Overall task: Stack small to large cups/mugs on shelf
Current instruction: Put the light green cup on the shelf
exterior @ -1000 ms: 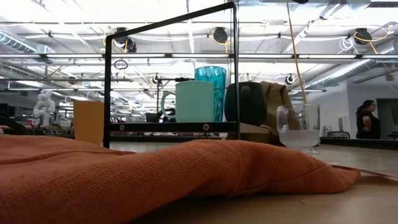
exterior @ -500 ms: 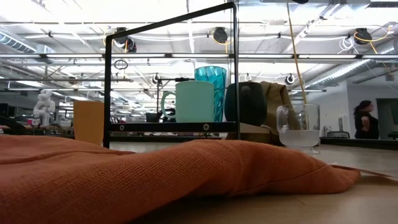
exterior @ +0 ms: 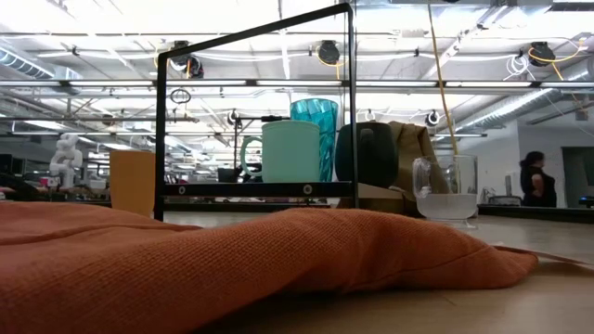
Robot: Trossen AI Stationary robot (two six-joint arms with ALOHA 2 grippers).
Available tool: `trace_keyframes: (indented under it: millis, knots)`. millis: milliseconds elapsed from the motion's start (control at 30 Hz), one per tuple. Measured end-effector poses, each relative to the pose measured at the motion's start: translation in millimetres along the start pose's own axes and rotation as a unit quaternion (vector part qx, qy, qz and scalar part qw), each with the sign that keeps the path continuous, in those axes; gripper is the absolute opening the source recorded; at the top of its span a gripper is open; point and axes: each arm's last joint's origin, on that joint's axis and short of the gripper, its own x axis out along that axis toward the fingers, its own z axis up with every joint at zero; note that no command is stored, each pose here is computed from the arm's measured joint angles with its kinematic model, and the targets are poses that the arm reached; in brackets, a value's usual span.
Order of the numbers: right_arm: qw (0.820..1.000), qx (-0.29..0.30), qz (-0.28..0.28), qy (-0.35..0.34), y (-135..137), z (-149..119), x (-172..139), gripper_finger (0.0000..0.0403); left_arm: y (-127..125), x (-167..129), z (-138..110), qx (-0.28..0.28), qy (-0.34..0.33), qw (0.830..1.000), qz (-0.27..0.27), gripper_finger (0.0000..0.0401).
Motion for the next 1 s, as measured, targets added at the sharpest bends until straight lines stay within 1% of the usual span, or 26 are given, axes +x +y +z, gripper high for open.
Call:
trace_keyframes:
  millis: [100, 267, 300, 333, 600, 767, 833, 900, 1000]
  knots:
    - [1.000, 0.000, 0.000, 0.000, 0, 0, -1, 0.0192, 0, 0, 4, 0.010, -0.007, 1.000, 0.000, 0.0161]
    - [1.000, 0.000, 0.000, -0.001, 0, 0, -1, 0.0192, -1, 0, 13, 0.022, -0.011, 1.000, -0.001, 0.0039]
    - [1.000, 0.000, 0.000, -0.001, 0, 0, -1, 0.0192, -1, 0, 14, 0.025, -0.011, 1.000, -0.001, 0.0020]
    - [1.000, 0.000, 0.000, -0.001, 0, 0, -1, 0.0192, -2, 0, 16, 0.029, -0.012, 1.000, -0.003, 0.0012]
    - [1.000, 0.000, 0.000, -0.001, 0, 0, -1, 0.0192, -1, -3, 22, 0.053, 0.000, 0.999, -0.007, 0.0005]
    - [1.000, 0.000, 0.000, -0.001, 0, 0, -1, 0.0192, 1, -14, 22, 0.051, -0.001, 0.998, -0.028, 0.0004]
    - [1.000, -0.001, -0.001, -0.001, 0, 0, -1, 0.0192, 3, -22, 22, 0.045, -0.004, 0.998, -0.047, 0.0003]
    - [1.000, -0.001, -0.001, -0.001, 0, 0, -1, 0.0192, 4, -32, 23, 0.032, -0.022, 0.996, -0.080, 0.0003]
    - [1.000, -0.004, -0.001, -0.002, 0, 0, -1, 0.0192, 4, -56, 26, 0.019, -0.066, 0.983, -0.168, 0.0002]
